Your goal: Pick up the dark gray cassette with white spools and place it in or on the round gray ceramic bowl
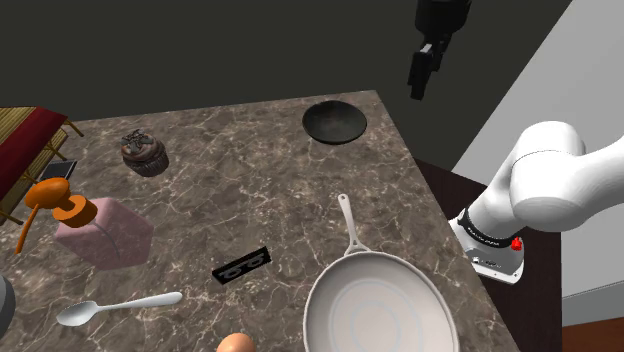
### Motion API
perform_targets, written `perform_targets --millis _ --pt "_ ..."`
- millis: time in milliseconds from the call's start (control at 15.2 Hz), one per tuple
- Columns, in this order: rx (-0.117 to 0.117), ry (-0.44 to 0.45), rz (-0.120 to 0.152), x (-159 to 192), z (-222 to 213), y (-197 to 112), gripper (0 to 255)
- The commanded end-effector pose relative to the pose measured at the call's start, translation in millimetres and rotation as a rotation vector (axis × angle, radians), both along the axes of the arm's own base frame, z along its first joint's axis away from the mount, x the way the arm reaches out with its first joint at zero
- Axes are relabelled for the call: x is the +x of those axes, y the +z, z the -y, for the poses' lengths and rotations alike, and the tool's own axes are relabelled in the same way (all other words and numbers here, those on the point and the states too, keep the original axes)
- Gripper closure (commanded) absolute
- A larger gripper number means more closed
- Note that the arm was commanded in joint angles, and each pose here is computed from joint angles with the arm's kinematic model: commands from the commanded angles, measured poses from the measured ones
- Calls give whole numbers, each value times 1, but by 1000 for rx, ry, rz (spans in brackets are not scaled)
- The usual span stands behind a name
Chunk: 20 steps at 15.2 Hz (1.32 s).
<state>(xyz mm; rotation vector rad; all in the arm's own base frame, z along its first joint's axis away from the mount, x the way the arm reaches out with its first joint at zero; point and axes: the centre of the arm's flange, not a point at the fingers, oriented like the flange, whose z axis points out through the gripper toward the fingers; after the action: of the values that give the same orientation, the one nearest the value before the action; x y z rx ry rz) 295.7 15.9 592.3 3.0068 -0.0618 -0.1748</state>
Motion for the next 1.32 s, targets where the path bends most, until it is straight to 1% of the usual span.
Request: perform_targets --millis 0,660,1254 --pt "0 0 0 0 0 0 0" --pt "48 212 -1 62 -99 -48 0" --pt "91 402 -3 99 -200 -88 0"
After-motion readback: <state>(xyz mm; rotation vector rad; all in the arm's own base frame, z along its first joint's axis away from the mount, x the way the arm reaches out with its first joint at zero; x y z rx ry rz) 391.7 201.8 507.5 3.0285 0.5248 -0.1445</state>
